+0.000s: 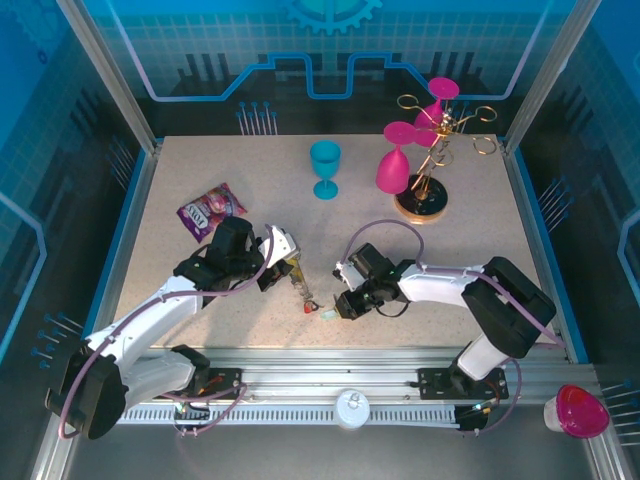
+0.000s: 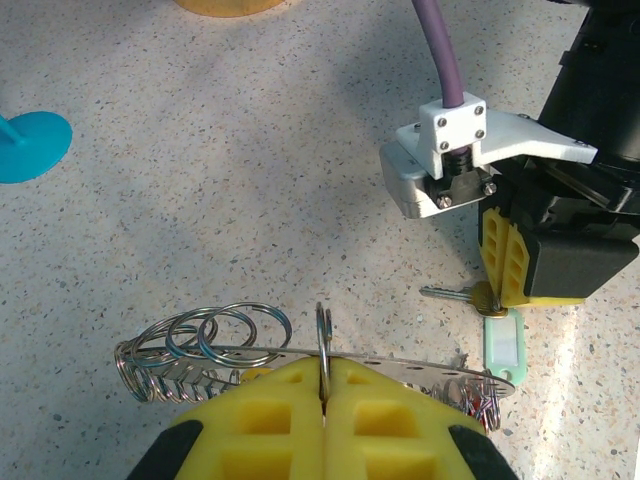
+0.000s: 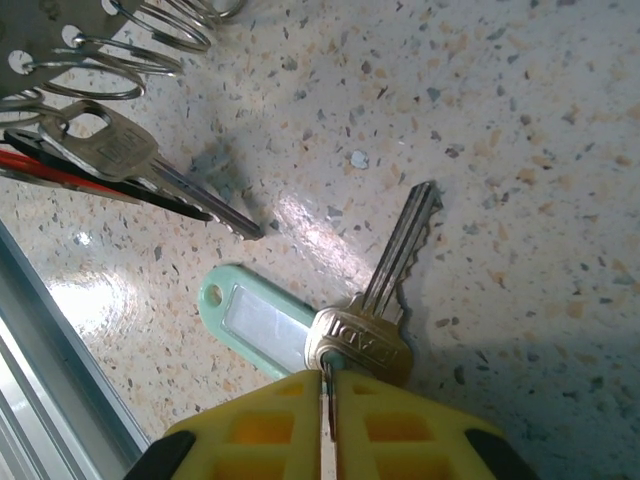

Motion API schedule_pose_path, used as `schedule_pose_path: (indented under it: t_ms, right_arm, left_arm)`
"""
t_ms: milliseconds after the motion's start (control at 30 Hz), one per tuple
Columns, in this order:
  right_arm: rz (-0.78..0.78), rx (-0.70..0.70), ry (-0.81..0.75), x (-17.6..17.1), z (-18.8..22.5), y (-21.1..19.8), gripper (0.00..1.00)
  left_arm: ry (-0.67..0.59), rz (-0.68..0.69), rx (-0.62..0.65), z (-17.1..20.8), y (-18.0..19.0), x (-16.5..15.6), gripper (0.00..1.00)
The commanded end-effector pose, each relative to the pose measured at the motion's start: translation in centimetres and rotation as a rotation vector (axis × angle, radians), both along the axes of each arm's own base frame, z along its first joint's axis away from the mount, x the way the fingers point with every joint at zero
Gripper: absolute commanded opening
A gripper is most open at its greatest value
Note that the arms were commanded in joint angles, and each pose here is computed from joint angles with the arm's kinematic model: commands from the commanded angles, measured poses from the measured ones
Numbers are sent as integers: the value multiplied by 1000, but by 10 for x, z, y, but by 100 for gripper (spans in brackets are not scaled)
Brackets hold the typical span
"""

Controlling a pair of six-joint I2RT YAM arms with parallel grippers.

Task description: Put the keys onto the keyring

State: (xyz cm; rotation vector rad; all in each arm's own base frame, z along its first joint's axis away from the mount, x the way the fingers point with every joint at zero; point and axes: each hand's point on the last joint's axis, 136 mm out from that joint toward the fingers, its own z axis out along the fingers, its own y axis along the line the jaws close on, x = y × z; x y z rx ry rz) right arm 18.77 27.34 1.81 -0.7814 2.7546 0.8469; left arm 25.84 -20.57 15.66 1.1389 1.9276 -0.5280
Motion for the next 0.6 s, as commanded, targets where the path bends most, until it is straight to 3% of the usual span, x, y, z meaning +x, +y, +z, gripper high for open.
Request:
schedule_pose_path:
  t_ms: [0, 167, 300, 567]
  right_arm:
    - [19, 13, 14, -2, 3, 7, 9]
    - [19, 13, 1, -2, 6, 6, 0]
    - [22, 15, -42, 1, 17, 3, 0]
    - [189, 63, -358, 2, 67, 7, 0]
  left_arm:
    - [-25, -48, -21, 11, -7, -3, 0]
    - [-27, -47, -18, 11, -7, -3, 0]
    - [-26, -49, -19, 10, -7, -4, 0]
    - [-59, -77, -58, 18, -12, -6, 0]
